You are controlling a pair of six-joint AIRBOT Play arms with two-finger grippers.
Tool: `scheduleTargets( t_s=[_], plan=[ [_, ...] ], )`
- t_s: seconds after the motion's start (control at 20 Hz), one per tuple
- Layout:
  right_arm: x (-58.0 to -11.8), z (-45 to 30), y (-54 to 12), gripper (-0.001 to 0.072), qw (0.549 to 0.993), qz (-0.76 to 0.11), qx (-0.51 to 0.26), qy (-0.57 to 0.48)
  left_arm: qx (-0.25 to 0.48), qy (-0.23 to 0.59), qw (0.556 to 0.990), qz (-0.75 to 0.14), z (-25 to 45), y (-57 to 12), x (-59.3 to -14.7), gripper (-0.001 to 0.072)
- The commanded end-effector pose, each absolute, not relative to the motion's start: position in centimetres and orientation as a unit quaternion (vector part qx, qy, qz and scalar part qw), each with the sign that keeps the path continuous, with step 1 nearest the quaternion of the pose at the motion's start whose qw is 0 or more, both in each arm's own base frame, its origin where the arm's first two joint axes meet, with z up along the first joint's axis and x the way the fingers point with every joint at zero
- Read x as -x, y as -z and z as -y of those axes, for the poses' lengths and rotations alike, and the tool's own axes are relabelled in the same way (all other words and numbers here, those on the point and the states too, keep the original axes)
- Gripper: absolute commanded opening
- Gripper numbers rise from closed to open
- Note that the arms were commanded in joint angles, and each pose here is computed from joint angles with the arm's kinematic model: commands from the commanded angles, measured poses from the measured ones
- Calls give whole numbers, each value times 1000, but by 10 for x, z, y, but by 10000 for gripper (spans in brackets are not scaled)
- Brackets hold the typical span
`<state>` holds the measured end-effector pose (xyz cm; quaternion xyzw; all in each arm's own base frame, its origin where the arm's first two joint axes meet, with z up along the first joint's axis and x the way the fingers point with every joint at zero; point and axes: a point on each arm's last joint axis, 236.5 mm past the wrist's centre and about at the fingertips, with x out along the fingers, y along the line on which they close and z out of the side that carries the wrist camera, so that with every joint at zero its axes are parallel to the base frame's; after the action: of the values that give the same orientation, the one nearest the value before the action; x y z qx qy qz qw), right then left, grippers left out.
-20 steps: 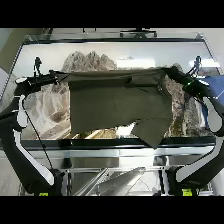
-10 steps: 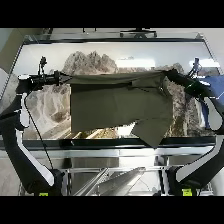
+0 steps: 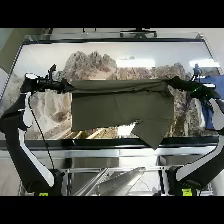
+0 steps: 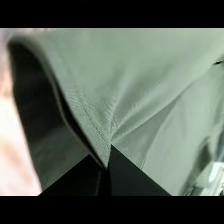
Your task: Fold the shirts.
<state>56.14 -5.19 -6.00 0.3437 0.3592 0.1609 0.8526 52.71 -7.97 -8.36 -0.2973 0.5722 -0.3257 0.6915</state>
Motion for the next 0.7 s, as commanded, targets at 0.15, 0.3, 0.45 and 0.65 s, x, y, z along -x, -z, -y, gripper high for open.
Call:
scheduleTargets(
  t_s=[0.15,0.3,0.45,0.65],
  plan=[
    [-543,57,86,19,844,-414,-308,-148,269,284,679,-621,73,106,-514,19],
    [-542,56,82,368,841,-414,-315,-147,274,287,666,-631,79,101,-507,341],
    [-542,63,48,386,847,-397,-324,-145,270,295,667,-629,75,77,-503,341],
    [-522,87,-31,379,860,-365,-331,-134,284,269,666,-636,44,28,-486,341]
  ],
)
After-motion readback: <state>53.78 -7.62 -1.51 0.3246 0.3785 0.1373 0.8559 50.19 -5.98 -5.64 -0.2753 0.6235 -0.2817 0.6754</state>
